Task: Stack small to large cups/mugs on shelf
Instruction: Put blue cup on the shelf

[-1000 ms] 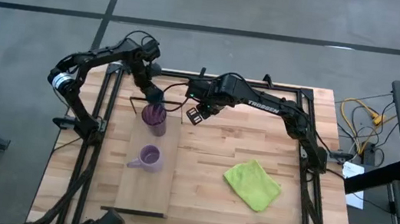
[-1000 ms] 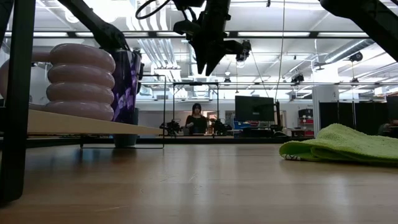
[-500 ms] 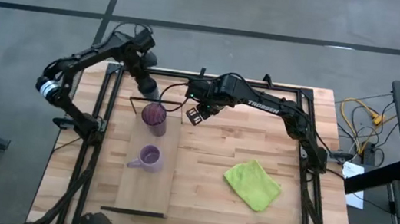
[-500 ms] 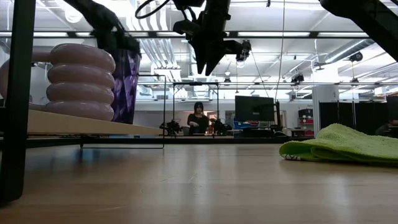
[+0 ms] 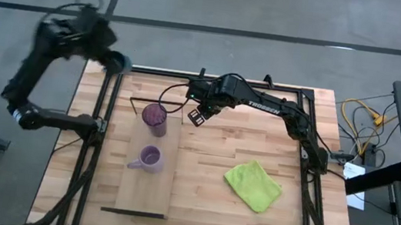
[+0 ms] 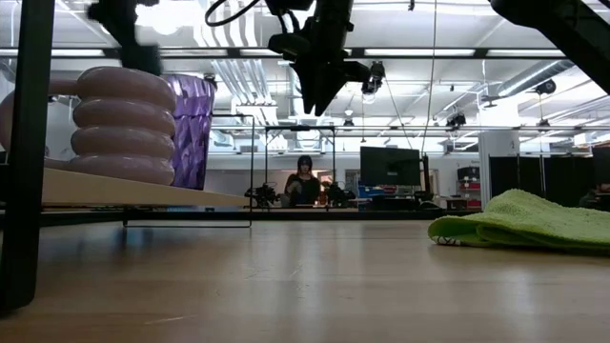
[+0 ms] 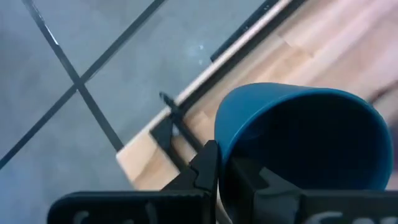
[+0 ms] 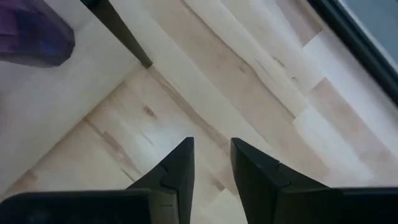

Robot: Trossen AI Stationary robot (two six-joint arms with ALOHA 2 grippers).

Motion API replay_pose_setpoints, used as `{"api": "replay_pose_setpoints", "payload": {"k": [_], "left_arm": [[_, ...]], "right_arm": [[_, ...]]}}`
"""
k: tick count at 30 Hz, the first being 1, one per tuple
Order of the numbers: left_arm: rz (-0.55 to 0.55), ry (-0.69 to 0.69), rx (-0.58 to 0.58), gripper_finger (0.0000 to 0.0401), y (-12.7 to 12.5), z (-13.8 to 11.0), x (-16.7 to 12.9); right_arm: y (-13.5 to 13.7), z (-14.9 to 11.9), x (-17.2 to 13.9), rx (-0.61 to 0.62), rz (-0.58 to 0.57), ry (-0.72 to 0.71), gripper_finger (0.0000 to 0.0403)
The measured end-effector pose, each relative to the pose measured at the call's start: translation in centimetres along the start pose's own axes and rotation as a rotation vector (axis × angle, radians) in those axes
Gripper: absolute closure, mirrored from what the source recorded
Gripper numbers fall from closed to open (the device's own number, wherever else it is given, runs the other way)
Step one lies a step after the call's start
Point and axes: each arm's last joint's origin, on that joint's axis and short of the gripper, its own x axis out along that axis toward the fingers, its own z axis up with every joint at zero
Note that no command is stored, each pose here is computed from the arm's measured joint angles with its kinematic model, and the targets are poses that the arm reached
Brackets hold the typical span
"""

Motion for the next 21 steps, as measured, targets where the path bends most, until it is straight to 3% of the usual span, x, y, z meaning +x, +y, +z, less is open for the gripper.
{"api": "replay_pose_setpoints", "payload": {"k": [2,4,8,16,21], "left_arm": [[-0.015,-0.018,0.008,0.0401,0.1,-1.6,-2.4],[-0.085,-0.124,-0.009,0.0401,0.0,-2.7,-4.4],[-0.378,-0.282,-0.012,0.0401,-0.7,-5.0,-7.2],[-0.521,-0.415,-0.064,0.0401,-1.1,-9.7,-10.4],[-0.522,-0.397,-0.061,0.0401,-1.1,-9.2,-10.0]], "right_arm": [[0.0,0.0,0.0,-0.027,-0.007,-0.004,0.0305],[0.0,0.0,0.0,-0.041,-0.010,-0.006,0.0305],[0.0,0.0,0.0,-0.076,-0.013,-0.008,0.0305],[-0.3,0.2,0.1,-0.091,-0.015,-0.008,0.0305],[-0.4,0.3,0.1,-0.086,-0.014,-0.011,0.0305]]}}
